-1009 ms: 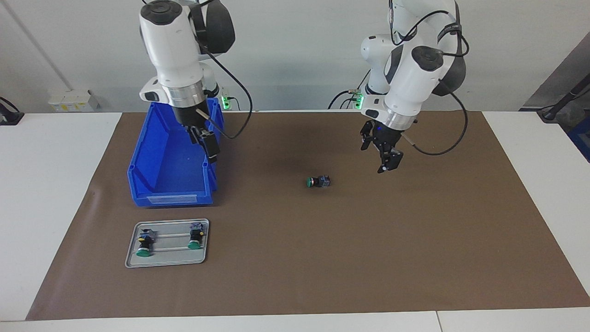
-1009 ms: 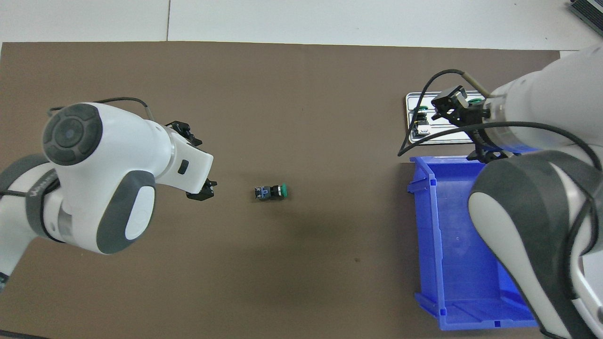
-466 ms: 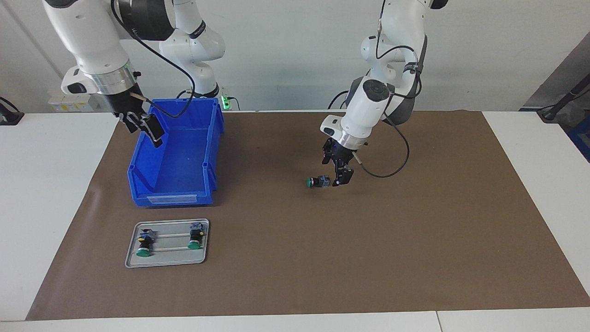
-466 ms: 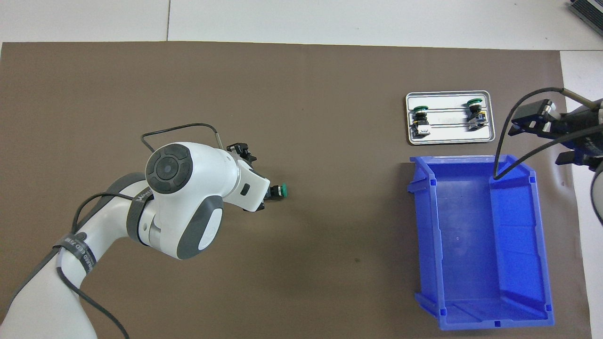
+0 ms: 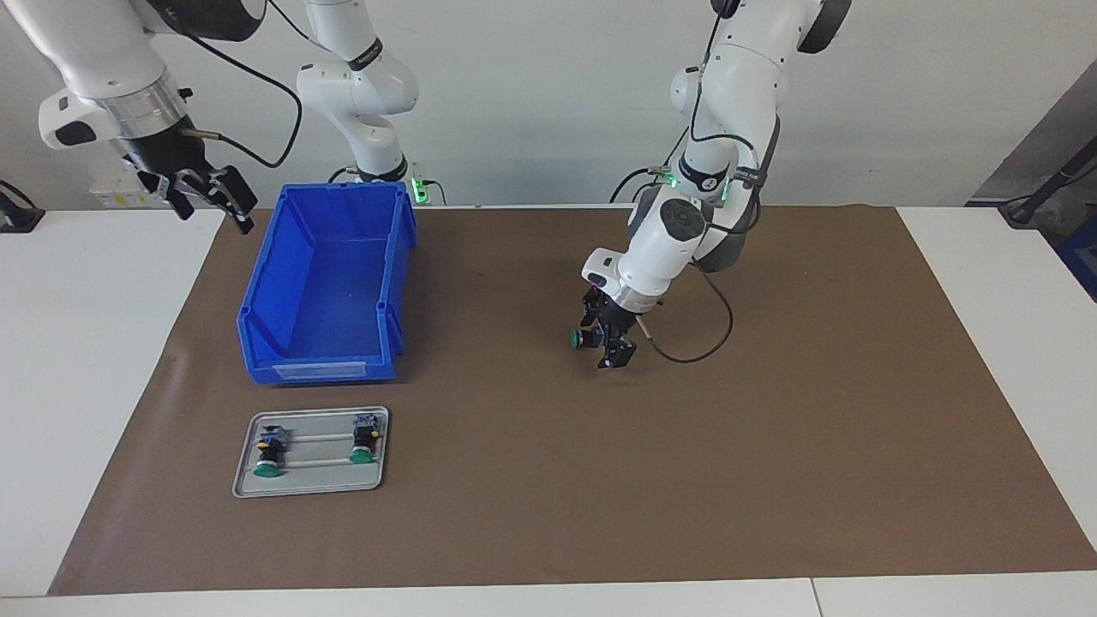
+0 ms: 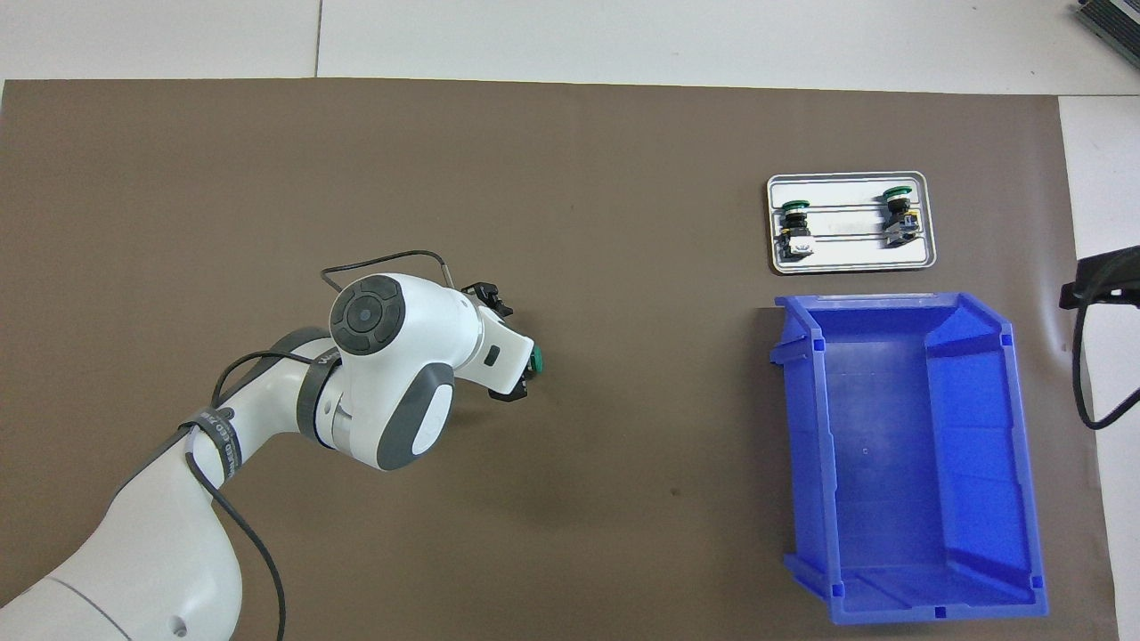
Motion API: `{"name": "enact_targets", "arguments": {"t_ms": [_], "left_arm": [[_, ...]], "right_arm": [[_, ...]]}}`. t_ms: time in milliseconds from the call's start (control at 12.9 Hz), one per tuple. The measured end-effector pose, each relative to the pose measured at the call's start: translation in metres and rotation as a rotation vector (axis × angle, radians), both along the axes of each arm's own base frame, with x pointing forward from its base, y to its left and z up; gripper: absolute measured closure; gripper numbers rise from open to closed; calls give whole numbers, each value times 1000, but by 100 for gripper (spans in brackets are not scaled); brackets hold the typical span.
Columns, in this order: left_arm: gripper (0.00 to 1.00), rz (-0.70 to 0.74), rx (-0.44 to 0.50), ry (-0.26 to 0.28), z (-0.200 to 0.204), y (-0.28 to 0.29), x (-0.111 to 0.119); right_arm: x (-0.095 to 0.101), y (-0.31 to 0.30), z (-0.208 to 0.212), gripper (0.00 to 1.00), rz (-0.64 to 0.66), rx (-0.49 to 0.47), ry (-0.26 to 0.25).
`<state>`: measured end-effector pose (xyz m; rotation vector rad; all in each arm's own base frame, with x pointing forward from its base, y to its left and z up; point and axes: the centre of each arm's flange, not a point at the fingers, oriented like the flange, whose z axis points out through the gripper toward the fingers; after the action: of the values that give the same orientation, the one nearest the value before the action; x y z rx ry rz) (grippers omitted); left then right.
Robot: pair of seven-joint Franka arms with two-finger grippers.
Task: Place and press button with both arms
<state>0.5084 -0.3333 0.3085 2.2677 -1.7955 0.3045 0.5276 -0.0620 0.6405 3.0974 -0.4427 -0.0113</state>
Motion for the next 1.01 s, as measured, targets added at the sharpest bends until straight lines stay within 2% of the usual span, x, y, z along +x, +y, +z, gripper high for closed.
{"name": "enact_targets", "arguments": {"t_ms": [233, 466, 776, 1009], "left_arm": [[0, 9, -1, 12, 0, -12, -9], [9, 22, 3, 23, -4, -13, -11], [10, 36, 1, 25, -2, -13, -10], [15, 30, 7, 35, -8, -14, -14]], "right_arm": [[1, 8, 1, 0, 37, -1, 0], [-1, 15, 2, 0, 82, -5, 22], [0, 29, 6, 0, 112, -12, 19], [2, 35, 5, 0, 125, -13, 15]]}}
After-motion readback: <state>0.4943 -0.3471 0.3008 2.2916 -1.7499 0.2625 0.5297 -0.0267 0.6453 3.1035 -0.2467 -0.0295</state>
